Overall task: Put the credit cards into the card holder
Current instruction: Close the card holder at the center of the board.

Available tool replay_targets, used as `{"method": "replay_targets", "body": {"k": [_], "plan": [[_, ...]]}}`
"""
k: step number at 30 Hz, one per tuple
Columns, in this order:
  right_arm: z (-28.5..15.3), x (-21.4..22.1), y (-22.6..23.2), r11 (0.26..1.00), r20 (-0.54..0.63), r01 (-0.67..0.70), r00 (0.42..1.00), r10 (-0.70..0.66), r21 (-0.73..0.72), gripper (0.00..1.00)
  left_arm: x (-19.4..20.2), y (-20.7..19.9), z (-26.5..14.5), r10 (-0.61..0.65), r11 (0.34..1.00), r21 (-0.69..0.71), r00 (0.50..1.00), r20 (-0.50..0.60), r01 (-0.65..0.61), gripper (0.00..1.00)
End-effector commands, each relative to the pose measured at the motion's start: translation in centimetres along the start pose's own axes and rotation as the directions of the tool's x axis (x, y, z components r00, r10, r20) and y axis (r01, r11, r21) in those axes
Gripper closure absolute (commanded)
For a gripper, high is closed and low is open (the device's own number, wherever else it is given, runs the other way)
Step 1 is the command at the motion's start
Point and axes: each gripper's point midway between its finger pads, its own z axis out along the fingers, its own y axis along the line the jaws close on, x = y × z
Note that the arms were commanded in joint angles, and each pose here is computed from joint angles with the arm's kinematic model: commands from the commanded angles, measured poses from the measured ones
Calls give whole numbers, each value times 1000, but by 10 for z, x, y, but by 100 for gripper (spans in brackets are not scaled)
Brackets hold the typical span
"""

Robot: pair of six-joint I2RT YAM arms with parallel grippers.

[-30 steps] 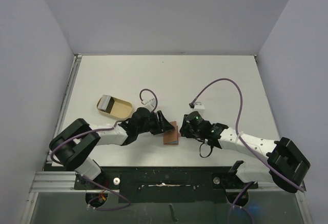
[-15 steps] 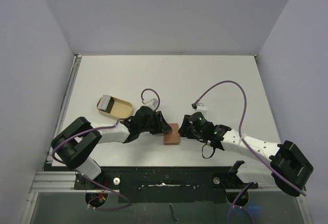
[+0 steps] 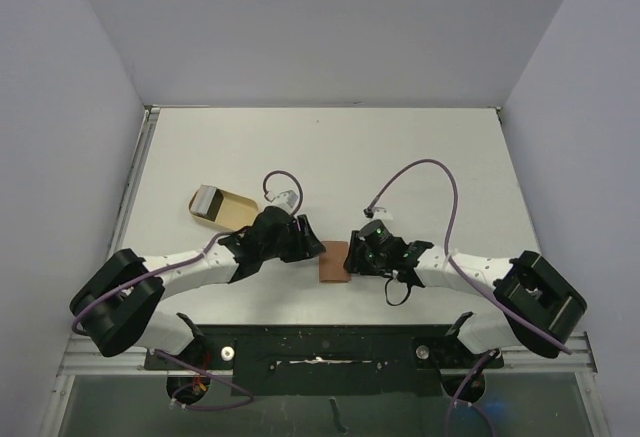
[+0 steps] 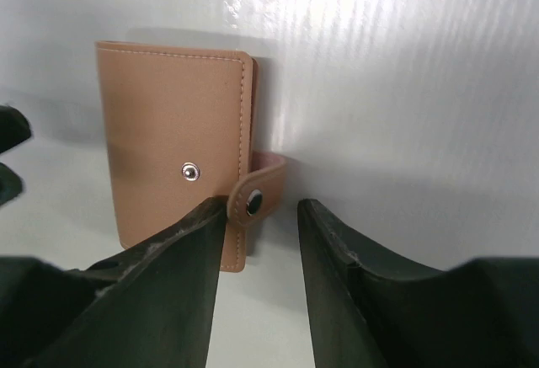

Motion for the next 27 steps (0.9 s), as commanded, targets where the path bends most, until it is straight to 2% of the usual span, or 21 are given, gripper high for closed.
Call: {"method": "replay_targets", "body": {"k": [1,8,17,19,24,27], "plan": [[8,-10,15,999,16,20,1000,-19,-34,62,5,6,-4,23,1000,-4,1000,-18,-23,54],[12,-8,16,999,12,41,999,-40,-22,75,13,12,3,39,999,-8,998,-49,-40,52],[9,-11,19,998,20,65,998,-65,-21,79,19,29,22,65,995,-73,995,-77,-71,57],[7,-13,21,997,22,69,997,-69,-23,78,18,32,25,73,993,-84,994,-77,-79,58],[-5,-24,30,998,42,53,998,-51,-41,60,20,34,28,81,991,-94,993,-88,-90,61],[-11,-29,33,998,64,36,997,-32,-61,58,22,41,30,87,987,-126,991,-103,-100,65]]}}
